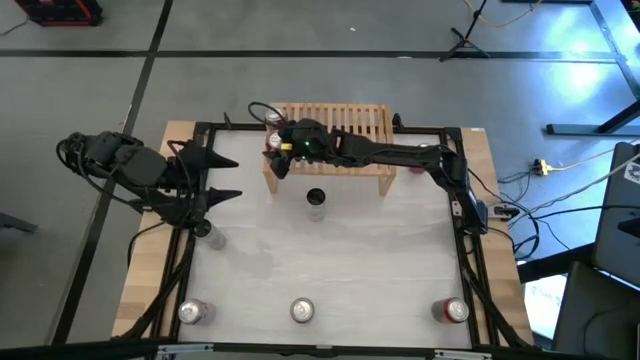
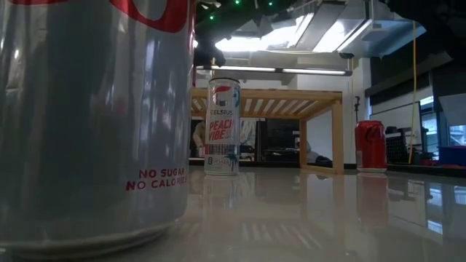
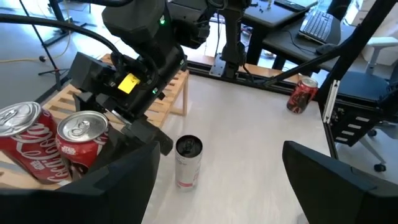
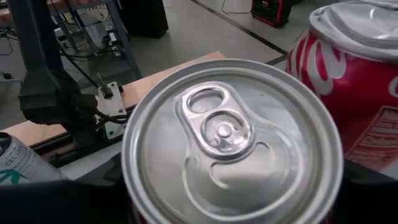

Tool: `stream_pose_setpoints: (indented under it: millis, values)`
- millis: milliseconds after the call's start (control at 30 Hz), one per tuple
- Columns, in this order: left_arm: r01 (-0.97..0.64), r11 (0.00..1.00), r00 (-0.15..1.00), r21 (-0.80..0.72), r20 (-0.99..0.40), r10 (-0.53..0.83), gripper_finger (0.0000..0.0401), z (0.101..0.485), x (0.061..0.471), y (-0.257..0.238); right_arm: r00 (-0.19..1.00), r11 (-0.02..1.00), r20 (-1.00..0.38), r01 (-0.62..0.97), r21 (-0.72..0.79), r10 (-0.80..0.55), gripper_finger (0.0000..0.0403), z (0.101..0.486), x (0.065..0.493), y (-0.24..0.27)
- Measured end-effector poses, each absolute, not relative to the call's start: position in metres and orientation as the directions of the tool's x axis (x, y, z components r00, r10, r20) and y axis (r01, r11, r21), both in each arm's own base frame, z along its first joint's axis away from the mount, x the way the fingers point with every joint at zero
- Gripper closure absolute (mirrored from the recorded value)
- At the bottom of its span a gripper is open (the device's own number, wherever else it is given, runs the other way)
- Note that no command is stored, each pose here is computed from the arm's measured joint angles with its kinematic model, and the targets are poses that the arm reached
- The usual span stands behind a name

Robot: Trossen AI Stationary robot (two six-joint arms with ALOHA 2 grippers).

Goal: Place canned beverage on shelf
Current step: Put the red soda can on the shelf aligned with the red soda can

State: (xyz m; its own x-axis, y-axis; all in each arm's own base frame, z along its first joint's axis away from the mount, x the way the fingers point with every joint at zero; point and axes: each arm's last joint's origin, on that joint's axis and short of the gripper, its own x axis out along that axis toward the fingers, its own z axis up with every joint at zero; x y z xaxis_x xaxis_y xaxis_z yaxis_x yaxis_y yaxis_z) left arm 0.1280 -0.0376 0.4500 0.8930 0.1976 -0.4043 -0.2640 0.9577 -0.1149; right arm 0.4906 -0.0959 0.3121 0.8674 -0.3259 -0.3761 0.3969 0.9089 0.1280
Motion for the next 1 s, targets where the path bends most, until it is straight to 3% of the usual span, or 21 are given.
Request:
stream_pose_setpoints:
  millis: [67, 200, 267, 600, 867, 1000]
  values:
    - [-0.264, 0.958, 0.893, -0.115, -0.404, 0.198, 0.0073, 0.45, 0.128, -0.038, 0.862, 0.904, -0.376, 0.409, 0.122, -0.339, 0.0122, 0.312, 0.49, -0.096]
    - [-0.264, 0.958, 0.893, -0.115, -0.404, 0.198, 0.0073, 0.45, 0.128, -0.038, 0.863, 0.902, -0.37, 0.413, 0.123, -0.345, 0.0042, 0.313, 0.491, -0.096]
    - [-0.264, 0.958, 0.893, -0.115, -0.404, 0.198, 0.0073, 0.45, 0.128, -0.038, 0.864, 0.902, -0.365, 0.414, 0.125, -0.346, 0.002, 0.313, 0.491, -0.097]
    - [-0.264, 0.958, 0.893, -0.115, -0.404, 0.198, 0.0073, 0.45, 0.128, -0.038, 0.868, 0.912, -0.389, 0.387, 0.135, -0.31, 0.009, 0.323, 0.489, -0.095]
    - [-0.26, 0.96, 0.893, -0.104, -0.404, 0.198, 0.0073, 0.45, 0.128, -0.038, 0.784, 0.939, -0.574, 0.336, 0.072, -0.236, 0.0075, 0.346, 0.471, -0.086]
    - [-0.255, 0.962, 0.893, -0.093, -0.404, 0.198, 0.0073, 0.45, 0.128, -0.038, 0.812, 0.932, -0.503, 0.36, 0.032, -0.296, 0.0064, 0.363, 0.471, -0.082]
